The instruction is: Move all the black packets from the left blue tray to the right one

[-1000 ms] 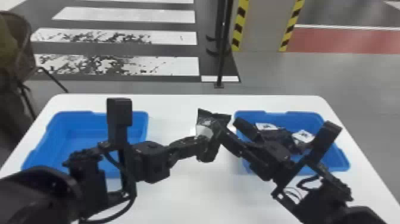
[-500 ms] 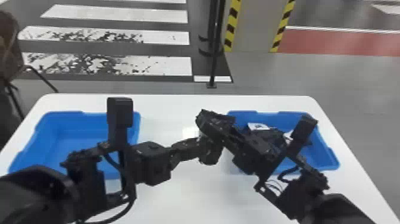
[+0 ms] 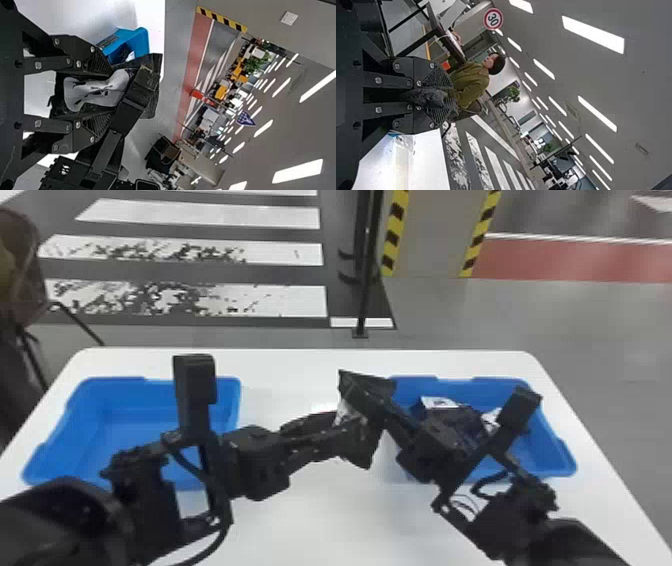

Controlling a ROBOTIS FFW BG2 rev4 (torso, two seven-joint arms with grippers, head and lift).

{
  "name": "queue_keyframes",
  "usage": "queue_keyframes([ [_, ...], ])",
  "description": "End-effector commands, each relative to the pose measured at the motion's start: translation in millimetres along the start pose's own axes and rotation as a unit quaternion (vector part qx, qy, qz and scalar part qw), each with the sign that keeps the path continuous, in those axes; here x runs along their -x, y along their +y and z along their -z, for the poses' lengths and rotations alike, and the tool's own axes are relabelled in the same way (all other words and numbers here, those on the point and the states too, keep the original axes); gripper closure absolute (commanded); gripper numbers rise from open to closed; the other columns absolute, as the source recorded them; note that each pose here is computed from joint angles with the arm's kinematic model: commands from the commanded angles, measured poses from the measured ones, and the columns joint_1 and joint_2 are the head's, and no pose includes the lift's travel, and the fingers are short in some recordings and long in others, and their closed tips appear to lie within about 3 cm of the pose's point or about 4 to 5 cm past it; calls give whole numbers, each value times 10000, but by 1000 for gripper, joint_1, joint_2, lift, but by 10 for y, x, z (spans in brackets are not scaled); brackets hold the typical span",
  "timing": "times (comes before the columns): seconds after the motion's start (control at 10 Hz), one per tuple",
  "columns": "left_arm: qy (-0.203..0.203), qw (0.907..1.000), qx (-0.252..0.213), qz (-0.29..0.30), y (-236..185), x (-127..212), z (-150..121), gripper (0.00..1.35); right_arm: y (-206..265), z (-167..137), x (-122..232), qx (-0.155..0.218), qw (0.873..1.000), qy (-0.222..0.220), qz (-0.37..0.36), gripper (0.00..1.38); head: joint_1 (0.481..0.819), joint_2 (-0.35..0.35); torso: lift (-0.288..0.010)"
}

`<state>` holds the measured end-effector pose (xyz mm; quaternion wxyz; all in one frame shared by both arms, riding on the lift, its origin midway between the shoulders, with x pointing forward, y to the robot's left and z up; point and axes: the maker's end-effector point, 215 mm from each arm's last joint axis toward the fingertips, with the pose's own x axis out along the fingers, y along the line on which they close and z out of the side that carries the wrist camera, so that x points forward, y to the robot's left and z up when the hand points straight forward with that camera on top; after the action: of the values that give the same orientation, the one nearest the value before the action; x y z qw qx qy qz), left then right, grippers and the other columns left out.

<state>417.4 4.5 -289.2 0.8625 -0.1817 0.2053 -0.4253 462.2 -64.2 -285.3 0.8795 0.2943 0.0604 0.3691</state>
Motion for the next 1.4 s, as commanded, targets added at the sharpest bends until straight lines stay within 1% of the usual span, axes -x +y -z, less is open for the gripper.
queue_keyframes([
  [0.0, -251, 9994, 109, -197, 162, 150, -23, 116, -215, -50, 45, 32, 9998, -26, 184, 1280, 695, -76, -140],
  [0.1, -468, 9977, 230, -426, 334, 337, -7, 121, -515, -137, 112, 205, 9987, -29, 469, 1280, 695, -74, -140],
  [0.2, -696, 9943, 266, -769, 494, 602, -16, 124, -871, -252, 216, 405, 9958, -28, 821, 1280, 695, -72, -140],
  [0.3, -862, 9891, 252, -1171, 684, 886, -22, 125, -1200, -419, 330, 682, 9906, -63, 1184, 1280, 695, -70, -140],
  [0.4, -938, 9842, 309, -1467, 848, 1102, 40, 125, -1502, -526, 440, 823, 9852, -70, 1501, 1280, 695, -70, -140],
  [0.5, -944, 9805, 365, -1683, 916, 1297, 133, 124, -1799, -572, 528, 904, 9797, -21, 1790, 1280, 695, -70, -140],
  [0.6, -1009, 9772, 335, -1838, 915, 1472, 144, 125, -2049, -585, 634, 945, 9741, 40, 2053, 1237, 695, -74, -140],
  [0.7, -1194, 9717, 273, -2020, 943, 1656, 89, 124, -2251, -514, 730, 846, 9704, 103, 2262, 1001, 695, -79, -140],
  [0.8, -1437, 9652, 132, -2181, 949, 1822, -32, 124, -2463, -584, 970, 1193, 9568, 203, 2645, 533, 695, -86, -140],
  [0.9, -1653, 9579, -64, -2348, 966, 1982, -147, 125, -2492, -646, 1125, 1541, 9443, 263, 2895, 163, 695, -92, -140],
  [1.0, -1813, 9507, -243, -2503, 997, 2117, -221, 124, -2357, -673, 1255, 1739, 9378, 137, 3003, 71, 695, -104, -140],
  [1.1, -1796, 9462, -244, -2682, 1026, 2253, -130, 125, -2170, -621, 1360, 1892, 9346, 95, 3011, 111, 695, -105, -140],
  [1.2, -1772, 9384, -386, -2941, 1062, 2432, -87, 125, -1892, -624, 1454, 2161, 9308, 52, 2946, 117, 695, -89, -140],
  [1.3, -1741, 9306, -567, -3170, 1088, 2578, -51, 125, -1592, -547, 1600, 2262, 9301, -3, 2895, 117, 695, -75, -140],
])
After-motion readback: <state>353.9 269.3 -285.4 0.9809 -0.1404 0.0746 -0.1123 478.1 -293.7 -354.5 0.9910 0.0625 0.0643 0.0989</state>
